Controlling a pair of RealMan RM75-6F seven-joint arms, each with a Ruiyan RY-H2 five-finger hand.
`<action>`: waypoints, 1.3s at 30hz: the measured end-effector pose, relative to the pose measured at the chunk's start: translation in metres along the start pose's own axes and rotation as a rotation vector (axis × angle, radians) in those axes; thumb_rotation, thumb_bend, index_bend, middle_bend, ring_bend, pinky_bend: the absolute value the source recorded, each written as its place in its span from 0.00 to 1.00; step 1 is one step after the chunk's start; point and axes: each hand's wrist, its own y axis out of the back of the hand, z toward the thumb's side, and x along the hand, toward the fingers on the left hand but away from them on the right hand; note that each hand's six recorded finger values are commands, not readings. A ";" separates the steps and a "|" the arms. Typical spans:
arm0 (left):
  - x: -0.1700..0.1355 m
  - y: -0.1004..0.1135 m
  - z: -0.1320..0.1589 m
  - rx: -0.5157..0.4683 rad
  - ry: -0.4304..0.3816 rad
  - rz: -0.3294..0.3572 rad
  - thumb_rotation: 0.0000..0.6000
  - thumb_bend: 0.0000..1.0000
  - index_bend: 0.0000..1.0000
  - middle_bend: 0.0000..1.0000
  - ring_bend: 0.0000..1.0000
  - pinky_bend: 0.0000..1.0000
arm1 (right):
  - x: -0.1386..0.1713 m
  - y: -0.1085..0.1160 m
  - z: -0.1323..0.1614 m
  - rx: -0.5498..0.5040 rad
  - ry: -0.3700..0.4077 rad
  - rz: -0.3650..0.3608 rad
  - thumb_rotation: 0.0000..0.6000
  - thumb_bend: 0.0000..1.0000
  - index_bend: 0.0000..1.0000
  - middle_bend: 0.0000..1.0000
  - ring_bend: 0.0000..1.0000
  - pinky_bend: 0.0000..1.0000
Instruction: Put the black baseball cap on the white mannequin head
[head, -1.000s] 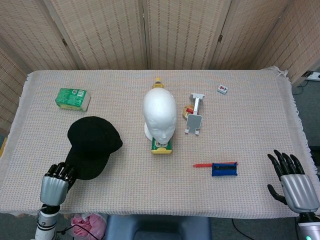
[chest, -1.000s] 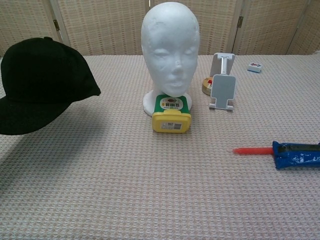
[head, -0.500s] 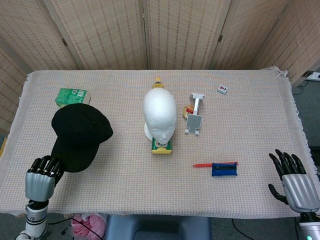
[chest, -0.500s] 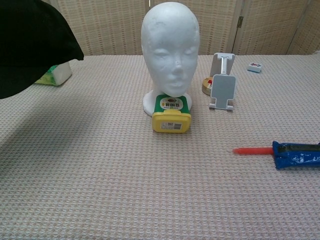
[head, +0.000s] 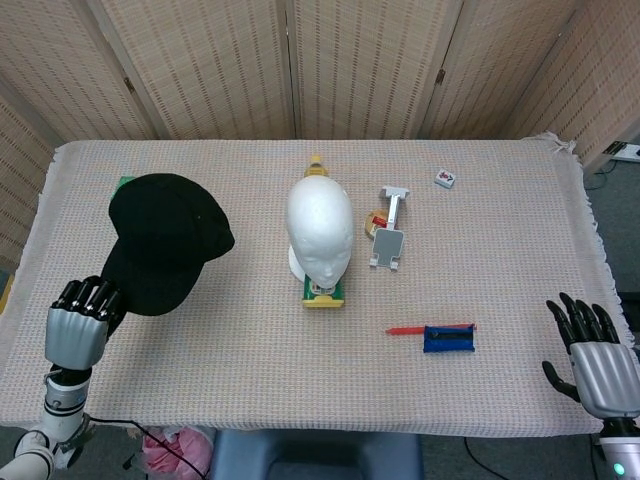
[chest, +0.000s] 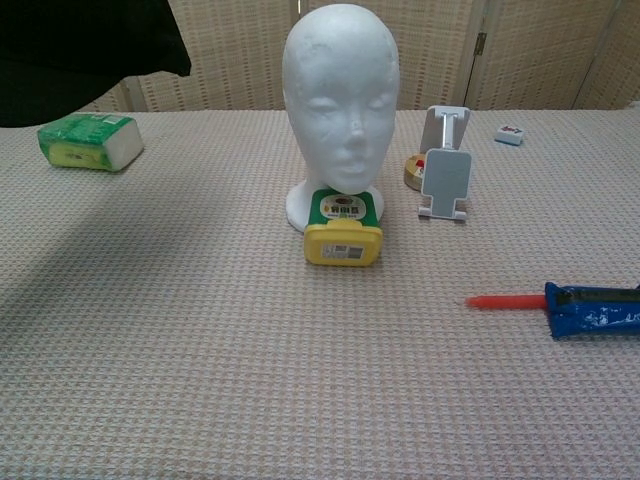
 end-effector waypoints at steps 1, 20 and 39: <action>0.004 -0.001 0.001 0.002 -0.007 -0.001 1.00 0.45 0.68 0.67 0.55 0.69 | -0.001 0.000 -0.001 -0.001 -0.004 0.001 1.00 0.25 0.00 0.00 0.00 0.00; 0.086 -0.008 0.010 0.009 -0.066 0.013 1.00 0.45 0.68 0.67 0.55 0.69 | -0.011 0.003 -0.013 -0.018 -0.057 -0.004 1.00 0.25 0.00 0.00 0.00 0.00; 0.151 -0.038 0.019 -0.011 -0.106 -0.027 1.00 0.45 0.67 0.67 0.54 0.69 | -0.023 0.005 -0.021 -0.022 -0.097 -0.024 1.00 0.25 0.00 0.00 0.00 0.00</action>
